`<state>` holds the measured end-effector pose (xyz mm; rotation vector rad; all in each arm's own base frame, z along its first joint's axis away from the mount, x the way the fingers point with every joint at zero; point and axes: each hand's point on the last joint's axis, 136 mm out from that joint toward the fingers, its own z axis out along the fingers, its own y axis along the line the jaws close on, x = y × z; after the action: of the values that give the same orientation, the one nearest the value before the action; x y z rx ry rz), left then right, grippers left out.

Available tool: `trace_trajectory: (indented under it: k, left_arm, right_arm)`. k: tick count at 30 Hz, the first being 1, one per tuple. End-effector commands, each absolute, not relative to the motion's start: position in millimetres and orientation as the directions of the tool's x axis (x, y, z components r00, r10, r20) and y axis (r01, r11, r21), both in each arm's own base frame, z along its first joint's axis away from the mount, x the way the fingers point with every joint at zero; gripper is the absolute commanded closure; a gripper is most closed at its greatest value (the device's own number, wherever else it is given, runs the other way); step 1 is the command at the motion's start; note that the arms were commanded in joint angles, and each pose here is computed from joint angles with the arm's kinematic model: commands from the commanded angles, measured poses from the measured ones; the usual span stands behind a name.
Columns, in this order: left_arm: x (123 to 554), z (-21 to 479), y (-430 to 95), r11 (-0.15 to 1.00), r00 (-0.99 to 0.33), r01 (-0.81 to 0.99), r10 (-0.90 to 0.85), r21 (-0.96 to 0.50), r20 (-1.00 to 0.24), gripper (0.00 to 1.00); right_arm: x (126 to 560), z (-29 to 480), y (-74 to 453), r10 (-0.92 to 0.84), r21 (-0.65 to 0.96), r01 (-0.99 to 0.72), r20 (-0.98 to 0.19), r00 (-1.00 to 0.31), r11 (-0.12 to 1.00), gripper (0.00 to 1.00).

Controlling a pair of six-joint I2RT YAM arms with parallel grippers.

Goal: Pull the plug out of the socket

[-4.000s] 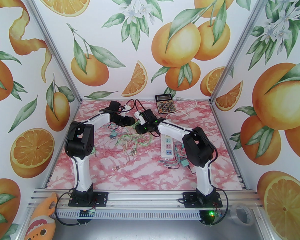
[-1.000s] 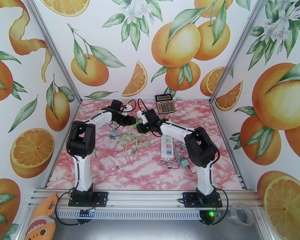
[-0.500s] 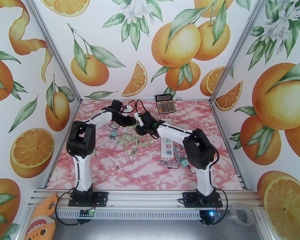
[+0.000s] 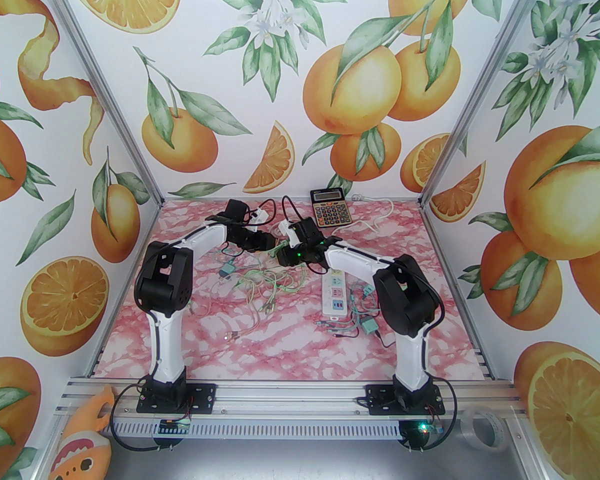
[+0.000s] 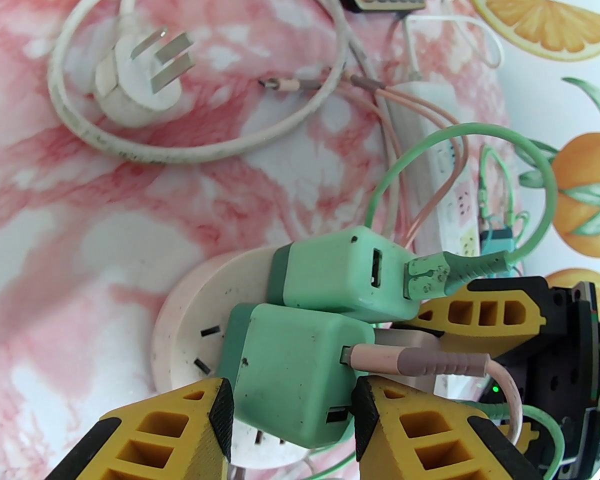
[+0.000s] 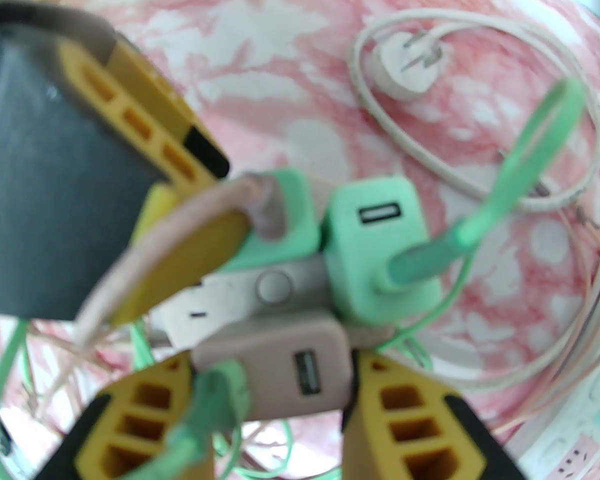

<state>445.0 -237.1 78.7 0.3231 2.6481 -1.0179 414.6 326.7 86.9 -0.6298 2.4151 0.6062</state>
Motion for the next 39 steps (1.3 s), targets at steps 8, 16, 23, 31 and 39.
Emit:
trace_trajectory:
  k: [8,16,23,31,39]
  left_arm:
    - [404,-2,-212,0.848,-0.98,0.196,0.159,-0.493,-0.116,0.56]
    - [403,-3,-213,0.849,-0.979,0.202,0.166,-0.488,-0.116,0.56]
    - [402,-4,-213,0.85,-0.978,0.206,0.17,-0.485,-0.119,0.56]
    - [402,-5,-214,0.85,-0.978,0.208,0.172,-0.484,-0.118,0.56]
    - [412,7,-214,0.849,-0.977,0.205,0.151,-0.487,-0.148,0.56]
  right_arm:
    - [386,144,385,-0.464,0.091,-0.724,-0.711,-0.528,0.684,0.73]
    - [385,142,389,-0.476,0.082,-0.726,-0.704,-0.527,0.683,0.74]
    - [416,158,358,-0.25,0.322,-0.617,-0.708,-0.66,0.718,0.74]
    - [420,160,351,-0.226,0.346,-0.6,-0.701,-0.677,0.721,0.73]
    - [414,171,339,-0.289,0.228,-0.602,-0.714,-0.638,0.765,0.72]
